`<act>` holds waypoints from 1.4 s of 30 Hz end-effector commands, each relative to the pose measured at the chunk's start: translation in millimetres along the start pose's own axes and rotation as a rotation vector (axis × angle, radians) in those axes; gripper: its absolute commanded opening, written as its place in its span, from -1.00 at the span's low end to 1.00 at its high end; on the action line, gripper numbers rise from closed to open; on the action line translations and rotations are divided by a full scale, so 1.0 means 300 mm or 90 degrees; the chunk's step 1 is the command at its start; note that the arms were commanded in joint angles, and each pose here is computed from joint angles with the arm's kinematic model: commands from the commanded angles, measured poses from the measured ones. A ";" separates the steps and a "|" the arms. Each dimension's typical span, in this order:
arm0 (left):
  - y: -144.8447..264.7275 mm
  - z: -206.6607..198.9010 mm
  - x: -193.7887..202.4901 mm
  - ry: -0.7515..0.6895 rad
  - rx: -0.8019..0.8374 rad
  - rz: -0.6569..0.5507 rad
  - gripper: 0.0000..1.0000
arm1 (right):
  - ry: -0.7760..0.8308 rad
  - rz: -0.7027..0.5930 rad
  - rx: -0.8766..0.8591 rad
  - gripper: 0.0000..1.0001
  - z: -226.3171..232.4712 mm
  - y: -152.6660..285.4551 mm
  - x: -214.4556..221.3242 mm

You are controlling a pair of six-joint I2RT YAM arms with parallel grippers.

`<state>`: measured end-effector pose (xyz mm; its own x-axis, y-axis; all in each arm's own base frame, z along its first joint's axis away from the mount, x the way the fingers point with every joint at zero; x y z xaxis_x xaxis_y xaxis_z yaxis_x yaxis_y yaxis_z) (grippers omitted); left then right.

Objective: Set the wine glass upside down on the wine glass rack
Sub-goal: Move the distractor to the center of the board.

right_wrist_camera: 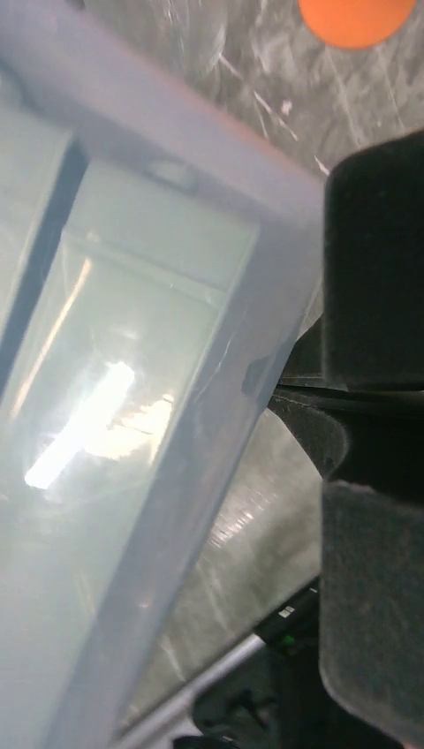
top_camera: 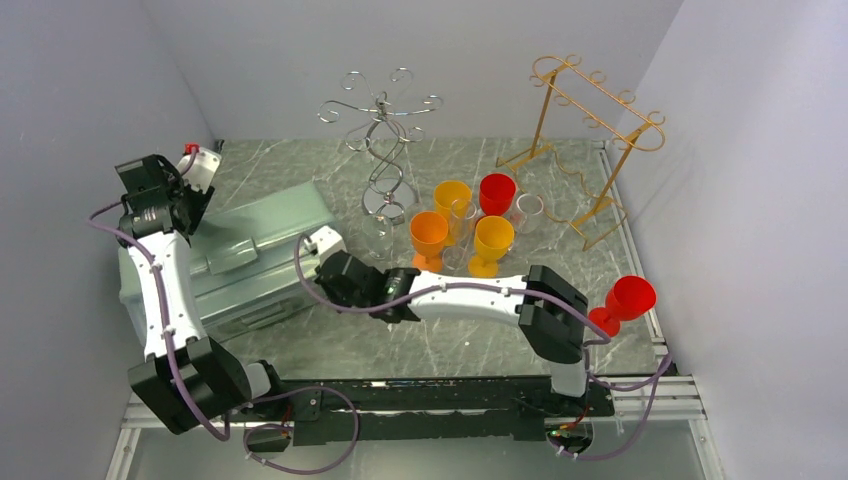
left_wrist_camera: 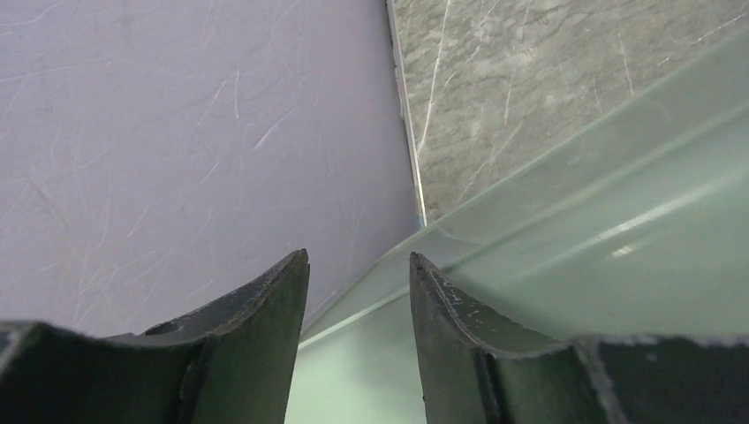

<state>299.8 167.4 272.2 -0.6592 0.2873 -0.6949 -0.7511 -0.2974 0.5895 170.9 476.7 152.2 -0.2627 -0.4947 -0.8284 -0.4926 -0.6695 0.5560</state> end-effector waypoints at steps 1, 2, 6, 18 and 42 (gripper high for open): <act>0.049 -0.059 0.066 0.006 0.049 0.036 0.03 | -0.057 -0.093 0.065 -1.00 -0.097 -0.045 -0.174; 0.061 -0.060 0.059 0.012 0.052 0.031 0.04 | -0.057 -0.087 0.070 -1.00 -0.110 -0.071 -0.173; 0.143 -0.051 -0.022 0.048 0.065 -0.012 0.50 | -0.058 -0.076 0.074 -1.00 -0.135 -0.163 -0.200; 0.495 -0.267 -0.182 0.083 0.366 -0.144 0.99 | -0.134 -0.143 0.008 -1.00 -0.132 -0.283 -0.397; 0.369 -0.894 -0.025 -0.001 0.821 0.013 0.89 | -0.232 -0.137 0.252 -0.16 -0.382 0.628 -0.114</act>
<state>213.7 -100.2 248.5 -0.6734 0.2781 -0.6849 -0.2282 0.8031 0.5504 176.8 325.5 303.2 -0.3427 -0.0677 -0.9370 -0.7724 -0.5475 0.3220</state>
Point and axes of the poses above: each gripper's point midway between its finger pads, its own y axis back along the fingers, its own z axis along the line the jaws close on, x = y × z, the point moved 3 cm from there along y, back along the fingers, and after that the axes turned 13 degrees about y, right-handed, at the moved point
